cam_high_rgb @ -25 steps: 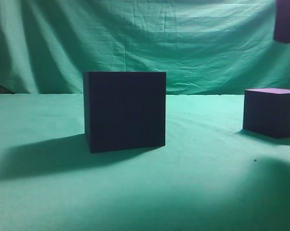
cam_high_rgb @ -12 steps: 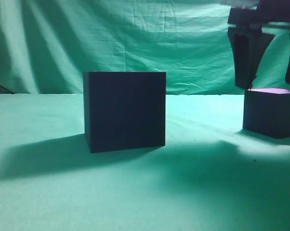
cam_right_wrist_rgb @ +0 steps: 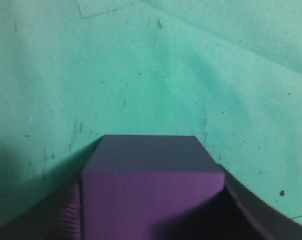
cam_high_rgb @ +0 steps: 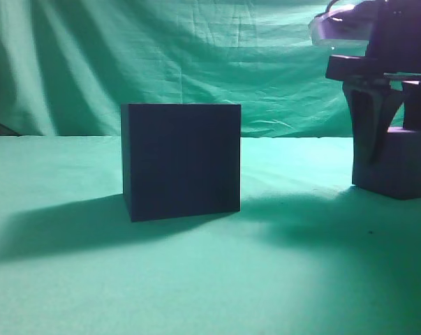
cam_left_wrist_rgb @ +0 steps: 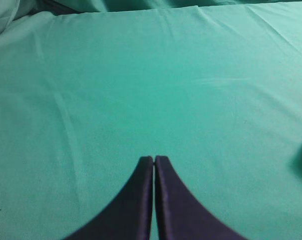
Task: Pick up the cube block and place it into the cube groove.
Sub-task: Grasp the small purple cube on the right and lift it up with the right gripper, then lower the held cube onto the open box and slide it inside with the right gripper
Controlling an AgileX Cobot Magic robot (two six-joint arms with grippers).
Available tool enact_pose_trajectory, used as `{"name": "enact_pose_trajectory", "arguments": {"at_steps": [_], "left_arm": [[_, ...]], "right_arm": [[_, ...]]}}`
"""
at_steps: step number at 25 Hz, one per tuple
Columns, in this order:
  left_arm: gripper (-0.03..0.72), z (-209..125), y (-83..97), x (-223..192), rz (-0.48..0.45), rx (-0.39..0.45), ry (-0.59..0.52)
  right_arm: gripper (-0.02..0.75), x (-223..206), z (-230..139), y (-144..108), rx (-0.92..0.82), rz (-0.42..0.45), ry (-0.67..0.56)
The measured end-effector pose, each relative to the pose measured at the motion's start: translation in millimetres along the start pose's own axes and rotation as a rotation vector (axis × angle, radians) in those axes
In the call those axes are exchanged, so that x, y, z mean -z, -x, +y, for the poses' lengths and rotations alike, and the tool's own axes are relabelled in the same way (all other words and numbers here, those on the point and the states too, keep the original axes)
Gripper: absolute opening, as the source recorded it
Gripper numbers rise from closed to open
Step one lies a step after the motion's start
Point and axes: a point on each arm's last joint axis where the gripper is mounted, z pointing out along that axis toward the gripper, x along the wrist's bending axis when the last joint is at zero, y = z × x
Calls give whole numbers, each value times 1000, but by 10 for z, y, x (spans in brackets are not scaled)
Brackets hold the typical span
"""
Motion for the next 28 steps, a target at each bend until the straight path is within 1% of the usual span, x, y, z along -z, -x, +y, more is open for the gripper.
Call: {"name": "enact_pose_trajectory", "arguments": {"at_steps": [4, 7, 11, 14, 16, 19, 21, 24, 28], "left_arm": [[0, 0, 0, 0, 0, 0, 0], [0, 0, 0, 0, 0, 0, 0], [0, 0, 0, 0, 0, 0, 0], [0, 0, 0, 0, 0, 0, 0], [0, 0, 0, 0, 0, 0, 0], [0, 0, 0, 0, 0, 0, 0], [0, 0, 0, 0, 0, 0, 0], [0, 0, 0, 0, 0, 0, 0], [0, 0, 0, 0, 0, 0, 0]], "right_arm": [[426, 133, 74, 5, -3, -2, 24], [426, 380, 170, 2, -9, 6, 50], [426, 786, 316, -90, -30, 73, 87], [426, 1019, 382, -332, -9, 165, 84], [426, 1122, 394, -624, 43, 209, 81], [426, 1223, 356, -1090, 84, 243, 85], [426, 1237, 306, -1316, 76, 243, 80], [426, 1169, 289, -1505, 49, 219, 65], [426, 1002, 331, -1594, 13, 205, 44]]}}
